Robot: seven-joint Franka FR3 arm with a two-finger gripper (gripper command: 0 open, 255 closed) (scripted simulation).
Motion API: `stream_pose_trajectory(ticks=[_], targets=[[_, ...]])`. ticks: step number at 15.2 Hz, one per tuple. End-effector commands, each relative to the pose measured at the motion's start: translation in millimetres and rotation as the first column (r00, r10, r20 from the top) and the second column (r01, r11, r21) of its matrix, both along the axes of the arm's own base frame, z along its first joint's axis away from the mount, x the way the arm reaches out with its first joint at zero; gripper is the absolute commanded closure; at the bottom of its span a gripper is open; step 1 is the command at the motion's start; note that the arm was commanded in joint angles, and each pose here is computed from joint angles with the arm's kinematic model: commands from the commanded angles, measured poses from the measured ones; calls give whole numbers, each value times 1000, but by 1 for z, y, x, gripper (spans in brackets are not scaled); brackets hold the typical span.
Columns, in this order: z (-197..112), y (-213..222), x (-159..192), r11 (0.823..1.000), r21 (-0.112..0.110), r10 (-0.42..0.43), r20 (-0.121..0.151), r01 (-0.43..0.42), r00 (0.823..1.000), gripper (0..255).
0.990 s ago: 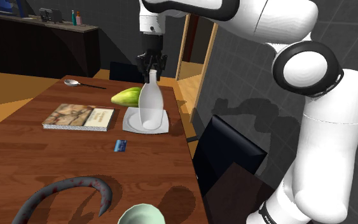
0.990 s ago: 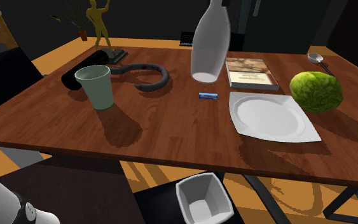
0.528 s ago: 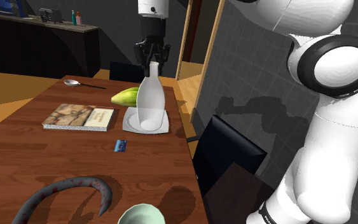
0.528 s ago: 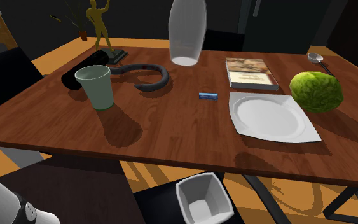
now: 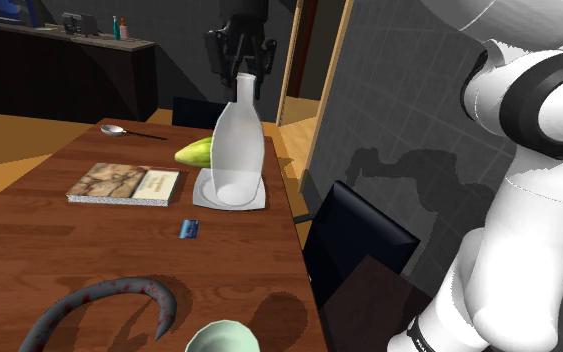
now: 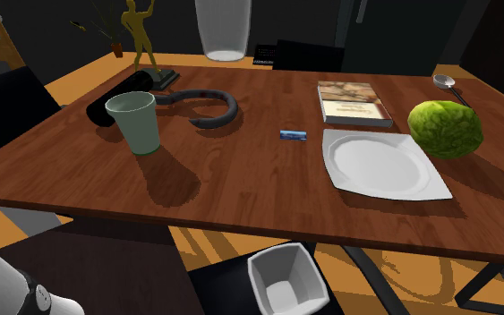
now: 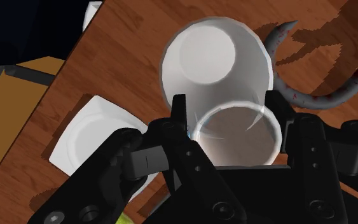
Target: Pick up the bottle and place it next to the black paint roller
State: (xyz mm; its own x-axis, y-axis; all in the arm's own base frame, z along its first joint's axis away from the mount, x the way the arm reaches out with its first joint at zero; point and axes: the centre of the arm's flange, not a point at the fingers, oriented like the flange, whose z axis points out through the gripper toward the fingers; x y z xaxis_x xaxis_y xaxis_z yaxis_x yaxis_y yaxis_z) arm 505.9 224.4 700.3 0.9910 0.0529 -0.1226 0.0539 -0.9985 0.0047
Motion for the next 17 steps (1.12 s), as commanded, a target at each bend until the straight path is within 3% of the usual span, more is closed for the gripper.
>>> stream_pose_trajectory(ticks=[1, 5, 17], targets=[[16, 14, -17, 1000, 0, -1, 0, 1, 1000, 255], [47, 41, -50, 1000, 0, -1, 0, 1, 1000, 255], [-16, 41, -50, 1000, 0, -1, 0, 1, 1000, 255]])
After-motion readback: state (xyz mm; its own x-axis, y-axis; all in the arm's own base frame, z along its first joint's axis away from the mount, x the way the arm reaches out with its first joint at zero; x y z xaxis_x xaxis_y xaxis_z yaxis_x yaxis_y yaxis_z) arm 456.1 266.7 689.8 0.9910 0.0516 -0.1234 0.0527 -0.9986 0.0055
